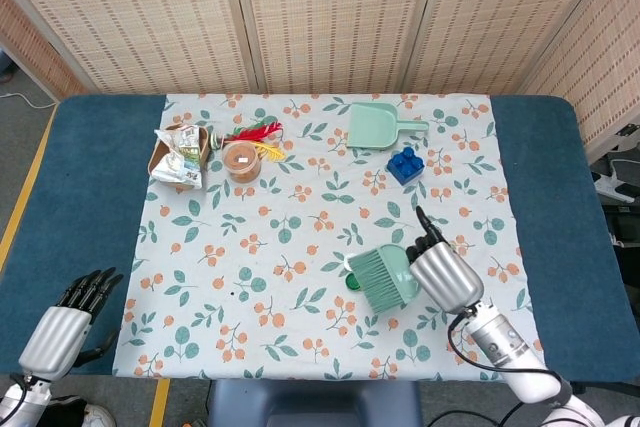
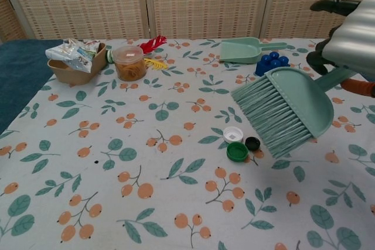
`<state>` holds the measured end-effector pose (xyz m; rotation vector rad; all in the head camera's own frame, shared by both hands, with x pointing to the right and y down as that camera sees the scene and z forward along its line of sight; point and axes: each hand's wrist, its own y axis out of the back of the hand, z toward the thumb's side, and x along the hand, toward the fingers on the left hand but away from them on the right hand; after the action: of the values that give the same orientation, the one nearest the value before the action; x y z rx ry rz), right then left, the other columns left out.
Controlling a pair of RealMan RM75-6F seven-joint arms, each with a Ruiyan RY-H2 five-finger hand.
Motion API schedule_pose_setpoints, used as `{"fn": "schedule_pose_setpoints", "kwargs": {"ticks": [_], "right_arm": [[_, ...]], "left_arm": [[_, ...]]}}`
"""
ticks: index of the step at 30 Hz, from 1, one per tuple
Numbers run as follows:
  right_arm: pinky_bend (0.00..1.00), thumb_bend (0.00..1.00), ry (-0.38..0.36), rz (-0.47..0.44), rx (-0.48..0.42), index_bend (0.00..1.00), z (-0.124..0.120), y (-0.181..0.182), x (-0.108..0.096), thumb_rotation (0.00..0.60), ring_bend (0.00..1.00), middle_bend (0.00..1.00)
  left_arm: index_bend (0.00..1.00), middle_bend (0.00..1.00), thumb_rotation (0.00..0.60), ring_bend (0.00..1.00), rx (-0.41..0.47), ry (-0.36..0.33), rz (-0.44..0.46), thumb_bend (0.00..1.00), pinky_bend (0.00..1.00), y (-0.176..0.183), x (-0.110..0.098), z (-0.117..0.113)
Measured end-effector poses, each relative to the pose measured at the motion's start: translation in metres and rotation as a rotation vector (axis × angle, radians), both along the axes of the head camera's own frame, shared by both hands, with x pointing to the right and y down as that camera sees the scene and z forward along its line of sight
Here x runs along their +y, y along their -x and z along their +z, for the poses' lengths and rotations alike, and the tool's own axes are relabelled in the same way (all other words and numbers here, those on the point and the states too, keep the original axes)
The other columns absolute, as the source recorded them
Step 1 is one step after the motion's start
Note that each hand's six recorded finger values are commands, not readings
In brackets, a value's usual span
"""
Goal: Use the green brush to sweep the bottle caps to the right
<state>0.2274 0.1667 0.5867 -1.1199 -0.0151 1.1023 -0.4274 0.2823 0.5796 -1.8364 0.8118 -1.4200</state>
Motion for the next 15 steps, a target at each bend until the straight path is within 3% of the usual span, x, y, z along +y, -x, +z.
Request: {"fn": "schedule_pose_setpoints", "kwargs": {"ticks": [7,15], "right_arm": [[0.0,0.48,-0.033,-0.13,0.092,1.0,0.007,0.054,0.0,0.6,0.52,0.85],[0.0,0.48,0.008,-0.195,0.11,1.0,0.025,0.112,0.017,0.6,0.52,0.85]], "left_arm": [[0.0,0.0,0.585,0.0,0.007,-0.006,-0.009,0.37,0.11,0.004,-0.002,-0.004],[0.0,0.0,0.588,0.0,0.005,-0.005,-0.014,0.37,0.11,0.006,0.0,-0.005]]}}
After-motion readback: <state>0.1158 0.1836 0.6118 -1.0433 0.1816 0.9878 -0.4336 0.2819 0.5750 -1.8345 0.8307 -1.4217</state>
